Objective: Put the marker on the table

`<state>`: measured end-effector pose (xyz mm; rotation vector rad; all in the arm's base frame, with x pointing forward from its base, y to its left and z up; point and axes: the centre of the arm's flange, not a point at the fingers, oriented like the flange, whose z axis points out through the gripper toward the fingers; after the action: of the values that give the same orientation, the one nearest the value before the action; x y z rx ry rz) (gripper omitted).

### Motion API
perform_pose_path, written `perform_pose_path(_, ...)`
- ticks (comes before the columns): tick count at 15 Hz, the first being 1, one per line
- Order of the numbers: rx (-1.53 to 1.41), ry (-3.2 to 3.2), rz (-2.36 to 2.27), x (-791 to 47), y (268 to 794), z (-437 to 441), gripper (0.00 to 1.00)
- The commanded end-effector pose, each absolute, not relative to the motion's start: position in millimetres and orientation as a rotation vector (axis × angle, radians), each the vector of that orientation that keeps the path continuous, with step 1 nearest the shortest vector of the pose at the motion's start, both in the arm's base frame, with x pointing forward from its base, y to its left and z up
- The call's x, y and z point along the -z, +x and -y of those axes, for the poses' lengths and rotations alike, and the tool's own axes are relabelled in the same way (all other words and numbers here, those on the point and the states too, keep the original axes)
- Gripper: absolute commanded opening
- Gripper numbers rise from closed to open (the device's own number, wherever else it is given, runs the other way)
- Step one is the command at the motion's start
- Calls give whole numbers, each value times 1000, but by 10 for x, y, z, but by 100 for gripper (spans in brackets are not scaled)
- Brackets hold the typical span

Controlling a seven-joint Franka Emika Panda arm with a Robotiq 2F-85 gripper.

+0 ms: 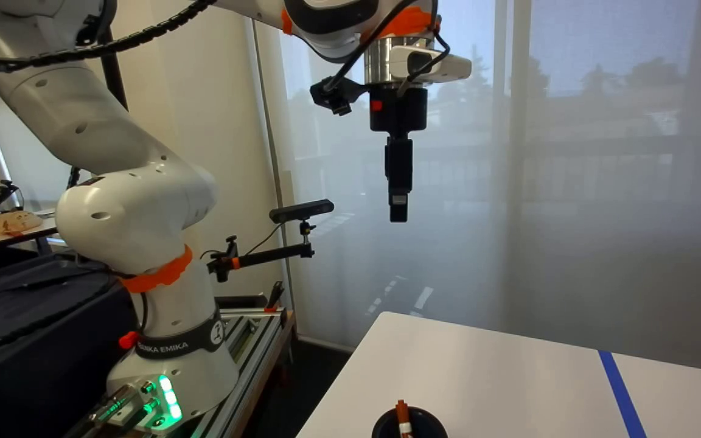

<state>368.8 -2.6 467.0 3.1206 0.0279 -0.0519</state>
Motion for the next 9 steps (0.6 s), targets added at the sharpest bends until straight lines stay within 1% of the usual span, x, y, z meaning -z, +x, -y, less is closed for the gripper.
perform_pose_path(1,55,3139,239,-4595,3791,60,100)
perform_pose_path(7,75,3050,736,-4008,4033,833,100)
perform_pose_path(9,94,2985,895,-3712,4016,1147,100)
